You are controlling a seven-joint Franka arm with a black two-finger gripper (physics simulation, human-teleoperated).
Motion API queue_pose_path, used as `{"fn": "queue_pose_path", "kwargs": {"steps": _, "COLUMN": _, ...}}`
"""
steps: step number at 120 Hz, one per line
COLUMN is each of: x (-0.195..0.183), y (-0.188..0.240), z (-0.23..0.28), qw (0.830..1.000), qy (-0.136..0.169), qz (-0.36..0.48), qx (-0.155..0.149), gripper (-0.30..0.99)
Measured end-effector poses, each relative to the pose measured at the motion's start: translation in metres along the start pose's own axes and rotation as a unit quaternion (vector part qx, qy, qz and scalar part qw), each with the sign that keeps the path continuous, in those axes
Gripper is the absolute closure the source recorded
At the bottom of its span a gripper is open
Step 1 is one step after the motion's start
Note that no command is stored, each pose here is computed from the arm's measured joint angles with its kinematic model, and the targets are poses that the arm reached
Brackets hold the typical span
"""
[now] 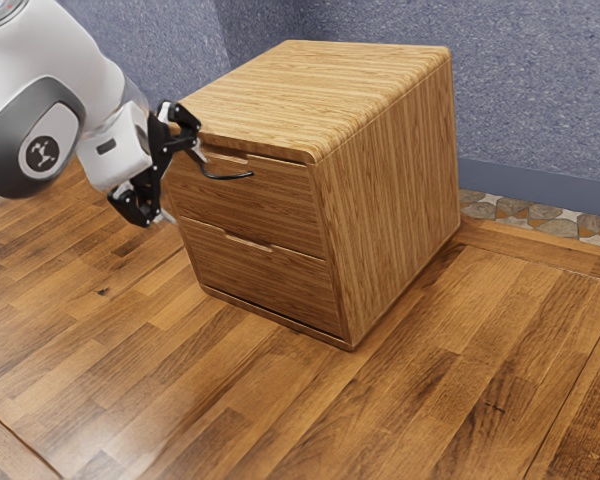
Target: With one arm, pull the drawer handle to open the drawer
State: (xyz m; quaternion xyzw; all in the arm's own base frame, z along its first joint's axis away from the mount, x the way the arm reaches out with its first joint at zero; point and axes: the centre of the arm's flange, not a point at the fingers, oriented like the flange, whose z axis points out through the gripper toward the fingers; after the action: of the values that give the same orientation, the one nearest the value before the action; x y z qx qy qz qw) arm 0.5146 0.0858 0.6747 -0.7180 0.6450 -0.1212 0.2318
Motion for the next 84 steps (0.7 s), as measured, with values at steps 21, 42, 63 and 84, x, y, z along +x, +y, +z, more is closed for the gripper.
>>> {"fn": "queue_pose_path", "kwargs": {"steps": 21, "x": 0.001, "y": -0.008, "z": 0.019, "qw": 1.0, "qy": 0.0, "qz": 0.008, "qx": -0.011, "gripper": 0.0}}
{"fn": "queue_pose_path", "kwargs": {"steps": 42, "x": 0.003, "y": -0.018, "z": 0.032, "qw": 1.0, "qy": 0.001, "qz": 0.013, "qx": -0.014, "gripper": 0.0}}
{"fn": "queue_pose_path", "kwargs": {"steps": 63, "x": 0.004, "y": -0.022, "z": 0.042, "qw": 1.0, "qy": 0.001, "qz": 0.017, "qx": -0.018, "gripper": -0.01}}
{"fn": "queue_pose_path", "kwargs": {"steps": 84, "x": 0.004, "y": -0.022, "z": 0.043, "qw": 1.0, "qy": 0.0, "qz": 0.018, "qx": -0.019, "gripper": -0.02}}
